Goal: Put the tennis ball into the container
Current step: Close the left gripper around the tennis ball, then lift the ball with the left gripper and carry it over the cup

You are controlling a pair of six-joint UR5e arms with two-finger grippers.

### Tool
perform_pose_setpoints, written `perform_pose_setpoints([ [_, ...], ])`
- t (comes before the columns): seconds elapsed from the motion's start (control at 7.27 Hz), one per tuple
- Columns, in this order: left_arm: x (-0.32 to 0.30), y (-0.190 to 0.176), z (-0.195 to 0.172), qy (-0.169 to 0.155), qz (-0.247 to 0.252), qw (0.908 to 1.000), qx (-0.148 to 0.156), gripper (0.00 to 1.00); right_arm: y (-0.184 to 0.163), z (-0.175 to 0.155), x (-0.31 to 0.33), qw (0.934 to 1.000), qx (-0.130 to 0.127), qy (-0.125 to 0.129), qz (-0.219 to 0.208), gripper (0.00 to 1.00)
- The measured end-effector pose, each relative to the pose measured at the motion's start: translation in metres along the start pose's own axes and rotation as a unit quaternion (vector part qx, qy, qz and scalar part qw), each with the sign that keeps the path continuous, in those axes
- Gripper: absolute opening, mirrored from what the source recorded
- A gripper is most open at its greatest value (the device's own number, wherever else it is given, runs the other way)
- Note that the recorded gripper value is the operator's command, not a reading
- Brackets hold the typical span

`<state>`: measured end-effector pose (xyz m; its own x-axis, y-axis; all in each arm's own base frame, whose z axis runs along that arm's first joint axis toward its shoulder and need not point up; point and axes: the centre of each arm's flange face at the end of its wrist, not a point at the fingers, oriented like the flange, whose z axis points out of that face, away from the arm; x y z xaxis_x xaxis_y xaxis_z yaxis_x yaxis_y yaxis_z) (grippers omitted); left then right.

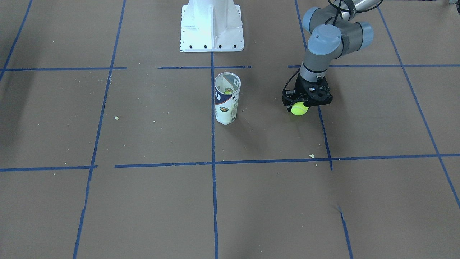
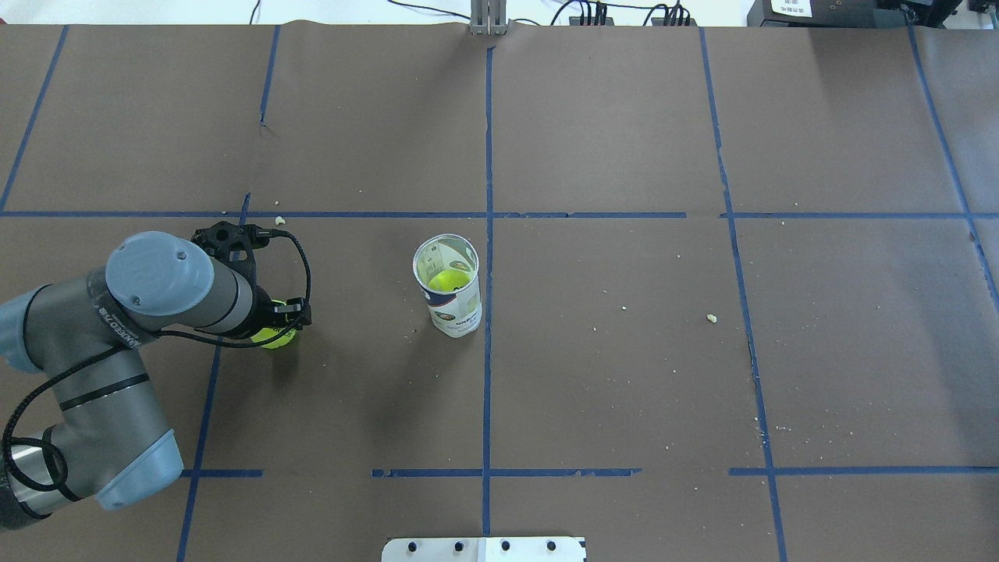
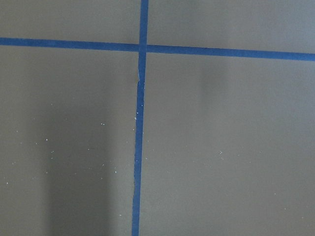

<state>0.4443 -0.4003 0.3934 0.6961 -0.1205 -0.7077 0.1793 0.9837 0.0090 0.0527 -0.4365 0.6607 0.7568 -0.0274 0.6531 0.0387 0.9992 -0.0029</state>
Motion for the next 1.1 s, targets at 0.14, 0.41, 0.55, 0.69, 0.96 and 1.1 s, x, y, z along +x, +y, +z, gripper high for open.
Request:
perform_pose_setpoints([
  [0.14, 0.002, -0.001, -0.008, 0.006, 0.001, 1.0, 0.002, 0.08, 0.0, 0.0, 0.0, 1.0, 0.0, 0.0, 0.0, 1.0],
  [0.41, 0.005, -0.001, -0.037, 0.019, 0.0, 0.9998, 0.01, 0.08, 0.0, 0.0, 0.0, 1.0, 0.0, 0.0, 0.0, 1.0],
  [0.55, 0.007, -0.005, -0.06, 0.016, -0.001, 0.9998, 0.014, 0.08, 0.001, 0.0, 0.0, 1.0, -0.001, 0.0, 0.0, 1.0],
  [0.69, 0.008, -0.013, -0.088, 0.014, -0.001, 0.9998, 0.016, 0.08, 0.001, 0.001, 0.0, 1.0, -0.001, 0.0, 0.001, 1.0],
  [0.96, 0.015, -0.041, -0.147, 0.019, -0.018, 0.9996, 0.011, 0.08, 0.001, 0.0, 0.0, 1.0, -0.001, 0.0, 0.001, 1.0],
  [1.1, 0.035, -0.05, -0.173, 0.018, -0.026, 0.9995, 0.003, 0.09, 0.0, 0.0, 0.0, 1.0, 0.0, 0.0, 0.0, 1.0],
])
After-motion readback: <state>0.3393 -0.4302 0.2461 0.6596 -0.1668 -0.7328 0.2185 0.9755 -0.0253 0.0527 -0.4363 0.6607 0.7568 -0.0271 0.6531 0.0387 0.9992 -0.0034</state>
